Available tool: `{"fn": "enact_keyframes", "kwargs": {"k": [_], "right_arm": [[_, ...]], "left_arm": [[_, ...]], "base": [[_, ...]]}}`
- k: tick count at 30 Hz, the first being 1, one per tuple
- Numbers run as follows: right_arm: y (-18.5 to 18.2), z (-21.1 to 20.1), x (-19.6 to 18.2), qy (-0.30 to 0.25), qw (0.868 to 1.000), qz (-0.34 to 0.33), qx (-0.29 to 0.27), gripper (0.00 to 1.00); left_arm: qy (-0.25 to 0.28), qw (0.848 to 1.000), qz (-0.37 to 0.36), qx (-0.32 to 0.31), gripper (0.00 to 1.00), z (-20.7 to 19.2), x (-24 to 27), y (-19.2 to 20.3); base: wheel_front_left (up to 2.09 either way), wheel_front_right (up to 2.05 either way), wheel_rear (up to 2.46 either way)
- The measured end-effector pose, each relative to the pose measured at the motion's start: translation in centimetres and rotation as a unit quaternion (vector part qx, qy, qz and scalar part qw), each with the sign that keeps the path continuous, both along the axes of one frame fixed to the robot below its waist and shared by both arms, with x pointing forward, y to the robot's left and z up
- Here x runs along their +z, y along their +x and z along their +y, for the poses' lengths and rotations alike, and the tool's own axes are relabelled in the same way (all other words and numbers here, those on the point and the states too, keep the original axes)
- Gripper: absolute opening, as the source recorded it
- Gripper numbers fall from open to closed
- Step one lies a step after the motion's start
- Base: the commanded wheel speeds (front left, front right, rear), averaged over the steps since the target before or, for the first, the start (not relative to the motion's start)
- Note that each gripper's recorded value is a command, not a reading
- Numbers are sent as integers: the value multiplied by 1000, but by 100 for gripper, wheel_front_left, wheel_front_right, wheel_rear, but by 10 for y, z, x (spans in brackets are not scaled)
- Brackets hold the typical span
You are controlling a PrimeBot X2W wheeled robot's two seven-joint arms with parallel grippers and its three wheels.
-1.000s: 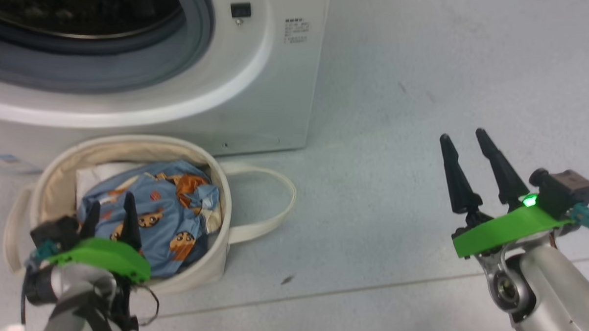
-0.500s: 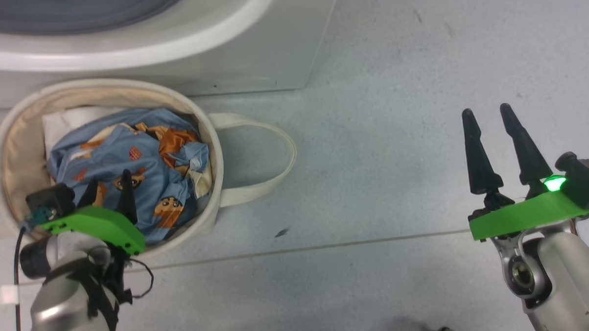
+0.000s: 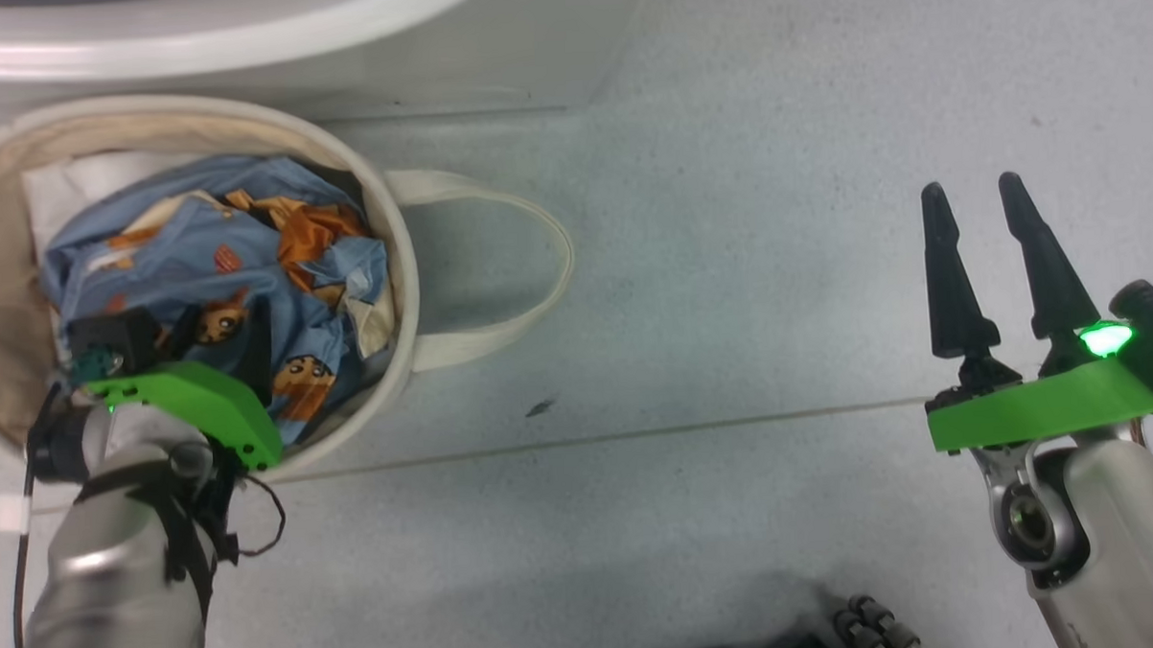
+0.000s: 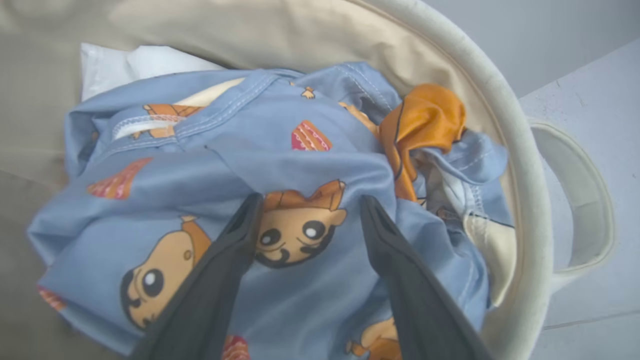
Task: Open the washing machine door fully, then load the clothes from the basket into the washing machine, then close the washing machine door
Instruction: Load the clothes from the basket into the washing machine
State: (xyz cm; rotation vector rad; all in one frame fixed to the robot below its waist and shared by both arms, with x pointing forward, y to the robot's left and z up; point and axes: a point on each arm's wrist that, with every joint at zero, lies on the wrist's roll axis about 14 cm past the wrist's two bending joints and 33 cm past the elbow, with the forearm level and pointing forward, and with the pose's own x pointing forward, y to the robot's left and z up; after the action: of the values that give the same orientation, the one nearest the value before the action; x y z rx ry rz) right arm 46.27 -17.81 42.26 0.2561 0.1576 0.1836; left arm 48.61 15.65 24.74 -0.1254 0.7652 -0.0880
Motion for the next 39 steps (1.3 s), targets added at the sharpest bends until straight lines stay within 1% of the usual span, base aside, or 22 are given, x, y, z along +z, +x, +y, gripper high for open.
{"fn": "enact_keyframes", "kwargs": {"k": [3,8,15,16,17,18,26,29,32,35,39], "right_arm": [[4,-1,-6,1,1000,3,-4,100],[6,-6,-18,-3,1000,13,-13,100],[6,-18,-33,-13,999,28,-30,100],[6,-19,-34,-13,999,29,-33,100],[5,-21,-34,-13,999,29,-35,100],[5,-22,-34,-14,999,29,-37,100],[7,-17,-22,-12,999,15,-32,100],[10,-10,-11,-8,1000,0,-22,100],[11,-1,1,1,1000,-12,-13,100],[10,8,17,15,1000,-26,-5,100],[5,16,39,26,999,-45,4,100]], "left_arm": [[5,1000,4,-22,100,-6,-8,6],[5,999,19,-39,100,-13,-25,12],[14,996,70,-61,100,-15,-56,8],[14,995,73,-60,59,-15,-58,8],[14,995,76,-59,13,-14,-60,7],[15,995,77,-59,0,-14,-61,7],[3,998,39,-39,0,-14,-44,17],[-9,1000,15,-9,0,-8,-29,22],[-16,1000,-8,6,0,-4,-9,24],[-27,999,-37,19,0,0,13,20],[-31,997,-65,34,0,9,39,4]], "base": [[0,0,0],[0,0,0],[0,0,0],[0,0,0],[0,0,0],[0,0,0],[0,0,0],[0,0,0],[0,0,0],[0,0,0],[0,0,0]]}}
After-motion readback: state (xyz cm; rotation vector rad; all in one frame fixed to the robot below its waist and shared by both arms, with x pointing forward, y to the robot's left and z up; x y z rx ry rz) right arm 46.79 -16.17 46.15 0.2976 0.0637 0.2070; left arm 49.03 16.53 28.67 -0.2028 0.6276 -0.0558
